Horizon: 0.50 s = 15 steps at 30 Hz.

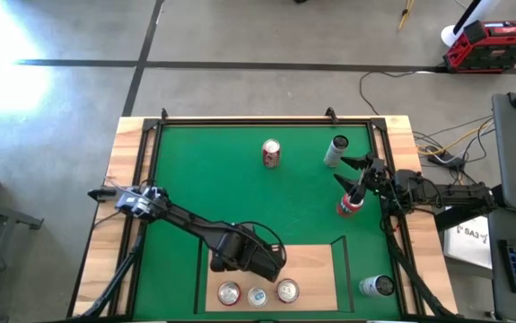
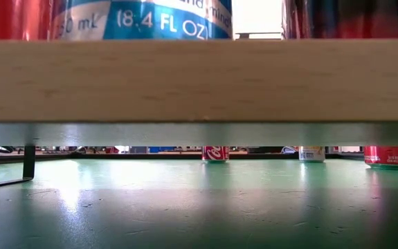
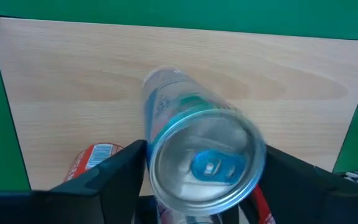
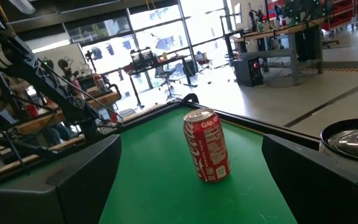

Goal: Place canned beverage on shelf
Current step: Put the blue soda can on the shelf

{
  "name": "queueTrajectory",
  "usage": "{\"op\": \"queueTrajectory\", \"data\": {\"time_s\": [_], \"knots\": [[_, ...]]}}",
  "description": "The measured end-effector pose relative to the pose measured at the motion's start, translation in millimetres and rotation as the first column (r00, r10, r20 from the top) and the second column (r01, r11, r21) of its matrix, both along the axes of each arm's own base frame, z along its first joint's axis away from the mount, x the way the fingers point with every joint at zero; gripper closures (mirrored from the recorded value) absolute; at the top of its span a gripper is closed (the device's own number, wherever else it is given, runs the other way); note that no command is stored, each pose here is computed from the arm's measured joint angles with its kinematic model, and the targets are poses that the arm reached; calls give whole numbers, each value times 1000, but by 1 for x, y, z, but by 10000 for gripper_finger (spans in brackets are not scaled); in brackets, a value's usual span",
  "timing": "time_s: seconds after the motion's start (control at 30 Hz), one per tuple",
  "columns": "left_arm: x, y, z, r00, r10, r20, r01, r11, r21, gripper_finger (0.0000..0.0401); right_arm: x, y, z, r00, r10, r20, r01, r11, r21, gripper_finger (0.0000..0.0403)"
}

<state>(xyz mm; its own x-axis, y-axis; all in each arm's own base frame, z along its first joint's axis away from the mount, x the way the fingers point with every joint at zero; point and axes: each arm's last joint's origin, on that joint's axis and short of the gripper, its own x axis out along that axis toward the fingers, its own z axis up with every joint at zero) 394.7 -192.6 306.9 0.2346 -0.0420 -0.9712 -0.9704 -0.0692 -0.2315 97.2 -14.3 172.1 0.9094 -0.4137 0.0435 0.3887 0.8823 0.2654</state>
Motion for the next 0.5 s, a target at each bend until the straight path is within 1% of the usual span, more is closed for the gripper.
{"op": "queueTrajectory", "data": {"time_s": [0.3,0.37,0.5], "knots": [[-1,0,0,1000,0,-4,0,1000,3,94,0,0,0,1000,0,0,0,1000,0,22],[-2,0,0,1000,14,-17,-14,1000,5,86,0,0,0,1000,0,0,0,1000,0,22],[-5,2,-1,999,28,-40,-27,999,35,62,0,0,0,1000,0,0,0,1000,0,22]]}}
